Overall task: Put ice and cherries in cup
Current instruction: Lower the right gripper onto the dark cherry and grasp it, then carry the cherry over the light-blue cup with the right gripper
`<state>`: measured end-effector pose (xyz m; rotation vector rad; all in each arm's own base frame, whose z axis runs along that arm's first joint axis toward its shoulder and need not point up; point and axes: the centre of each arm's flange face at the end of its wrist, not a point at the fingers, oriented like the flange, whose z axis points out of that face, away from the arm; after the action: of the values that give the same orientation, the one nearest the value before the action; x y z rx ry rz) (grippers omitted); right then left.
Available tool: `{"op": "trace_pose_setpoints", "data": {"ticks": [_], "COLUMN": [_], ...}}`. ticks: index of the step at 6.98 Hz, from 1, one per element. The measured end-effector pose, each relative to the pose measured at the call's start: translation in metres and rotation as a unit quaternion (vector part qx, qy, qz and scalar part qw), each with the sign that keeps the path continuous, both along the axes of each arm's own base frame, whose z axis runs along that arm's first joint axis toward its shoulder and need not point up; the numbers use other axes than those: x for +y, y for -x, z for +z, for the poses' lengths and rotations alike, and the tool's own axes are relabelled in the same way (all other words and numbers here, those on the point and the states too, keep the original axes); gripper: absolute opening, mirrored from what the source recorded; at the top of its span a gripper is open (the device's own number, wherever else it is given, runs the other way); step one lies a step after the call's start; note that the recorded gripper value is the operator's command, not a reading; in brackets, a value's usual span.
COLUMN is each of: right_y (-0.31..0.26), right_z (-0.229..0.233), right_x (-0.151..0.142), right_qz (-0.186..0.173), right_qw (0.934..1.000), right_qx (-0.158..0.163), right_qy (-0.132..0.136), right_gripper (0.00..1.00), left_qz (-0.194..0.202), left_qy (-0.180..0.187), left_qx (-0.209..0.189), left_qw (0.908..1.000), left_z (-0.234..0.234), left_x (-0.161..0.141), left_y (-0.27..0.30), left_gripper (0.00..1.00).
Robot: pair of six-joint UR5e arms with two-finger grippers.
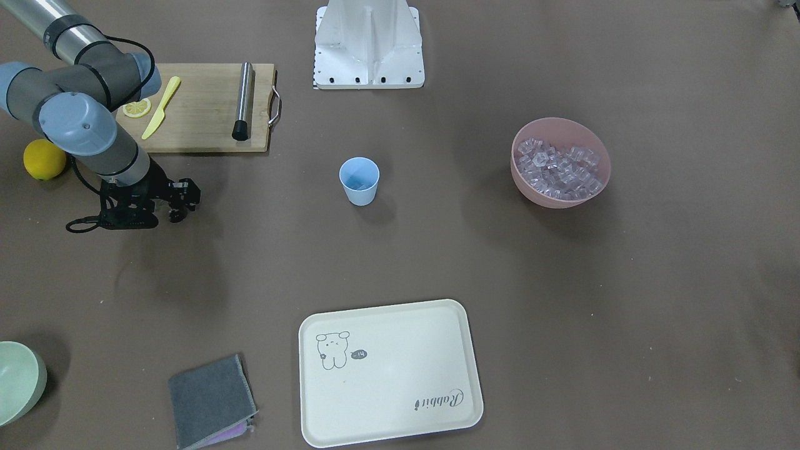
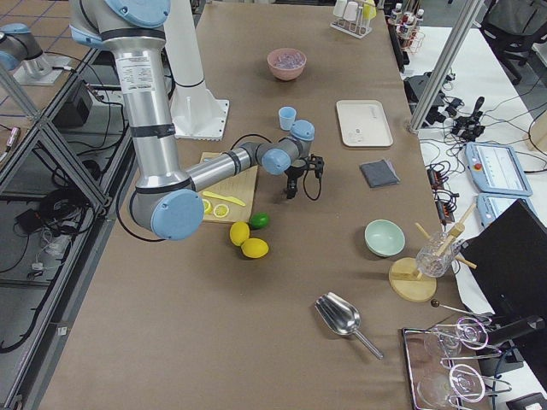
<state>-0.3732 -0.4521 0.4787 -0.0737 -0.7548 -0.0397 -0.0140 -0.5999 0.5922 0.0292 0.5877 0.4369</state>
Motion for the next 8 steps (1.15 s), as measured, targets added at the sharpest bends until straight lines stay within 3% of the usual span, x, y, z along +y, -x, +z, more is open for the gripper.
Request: {"op": "trace_pose_setpoints", "data": {"ticks": [1,2,5,8], "right_y": [0.002,0.002,-0.001,-0.011], "right_z": [0.000,-0.001,-0.019,-0.060], "right_x": [0.002,0.002,0.005,-0.007], "right_qz": [-0.001,-0.002,-0.009,-0.005], "right_qw": [1.0000,1.0000,0.9997,0.9974], "right_qx": [0.000,-0.002,-0.023,-0.069], "right_qy": [0.001,0.002,0.003,0.020], "right_gripper": [0.14,0.00,0.00,0.00], "left_qz": [0.000,0.000,0.001,0.001], "left_qy": [0.000,0.001,0.002,0.001], "left_qx": [0.000,0.000,0.000,0.001], "left_qw": [1.0000,1.0000,1.0000,1.0000], "left_z": [0.000,0.001,0.002,0.001], "left_x": [0.000,0.000,-0.001,-0.001], "left_y": [0.000,-0.001,-0.001,-0.001], "left_gripper": [0.97,0.97,0.97,0.97]}}
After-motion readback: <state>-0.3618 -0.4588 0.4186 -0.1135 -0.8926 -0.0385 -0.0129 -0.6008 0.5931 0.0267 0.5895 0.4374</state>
